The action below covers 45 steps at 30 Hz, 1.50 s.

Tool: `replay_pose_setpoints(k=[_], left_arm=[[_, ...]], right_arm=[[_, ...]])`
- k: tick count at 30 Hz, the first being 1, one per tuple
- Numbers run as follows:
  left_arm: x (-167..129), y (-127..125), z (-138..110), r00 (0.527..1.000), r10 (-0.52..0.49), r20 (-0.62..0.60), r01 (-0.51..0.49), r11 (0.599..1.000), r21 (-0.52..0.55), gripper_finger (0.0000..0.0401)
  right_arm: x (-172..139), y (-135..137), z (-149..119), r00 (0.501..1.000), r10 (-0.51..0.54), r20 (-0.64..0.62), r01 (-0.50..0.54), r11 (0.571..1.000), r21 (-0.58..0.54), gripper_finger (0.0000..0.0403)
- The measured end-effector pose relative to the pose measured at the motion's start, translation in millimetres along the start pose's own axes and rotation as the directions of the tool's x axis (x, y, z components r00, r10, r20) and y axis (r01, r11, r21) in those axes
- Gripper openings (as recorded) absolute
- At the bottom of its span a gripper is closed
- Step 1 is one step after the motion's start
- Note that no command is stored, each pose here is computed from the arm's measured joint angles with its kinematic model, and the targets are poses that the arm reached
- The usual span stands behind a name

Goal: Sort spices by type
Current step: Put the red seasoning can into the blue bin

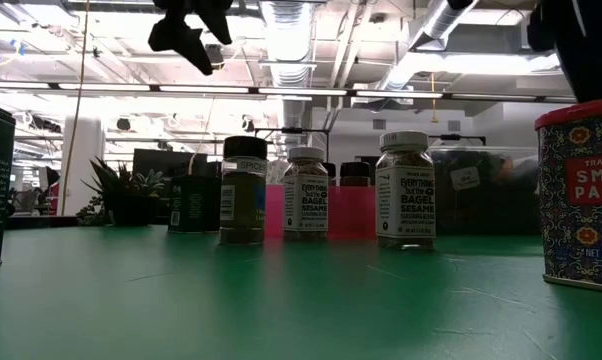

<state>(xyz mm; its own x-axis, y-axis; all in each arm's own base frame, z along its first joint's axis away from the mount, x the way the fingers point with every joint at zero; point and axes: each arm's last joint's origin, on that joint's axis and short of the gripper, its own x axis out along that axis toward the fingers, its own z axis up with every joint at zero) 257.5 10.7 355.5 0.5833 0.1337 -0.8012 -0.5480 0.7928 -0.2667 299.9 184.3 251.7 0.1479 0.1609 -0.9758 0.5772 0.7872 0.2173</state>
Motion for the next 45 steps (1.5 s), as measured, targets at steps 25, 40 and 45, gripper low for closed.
replay_pose_setpoints(k=[25,40,45], left_arm=[[-2,18,6,0.994,0.11,0.019,-0.11,0.994,-0.014,0.0277],[-35,31,0,0.992,0.097,0.086,-0.094,0.995,-0.042,0.0277],[-40,33,-3,0.99,0.112,0.085,-0.109,0.993,-0.043,0.0277]], right_arm=[[38,21,-9,0.997,-0.077,-0.024,0.079,0.989,0.121,0.0398],[54,28,-14,0.988,-0.144,-0.049,0.148,0.985,0.086,0.0346],[54,29,-16,0.988,-0.145,-0.051,0.149,0.985,0.09,0.0293]])
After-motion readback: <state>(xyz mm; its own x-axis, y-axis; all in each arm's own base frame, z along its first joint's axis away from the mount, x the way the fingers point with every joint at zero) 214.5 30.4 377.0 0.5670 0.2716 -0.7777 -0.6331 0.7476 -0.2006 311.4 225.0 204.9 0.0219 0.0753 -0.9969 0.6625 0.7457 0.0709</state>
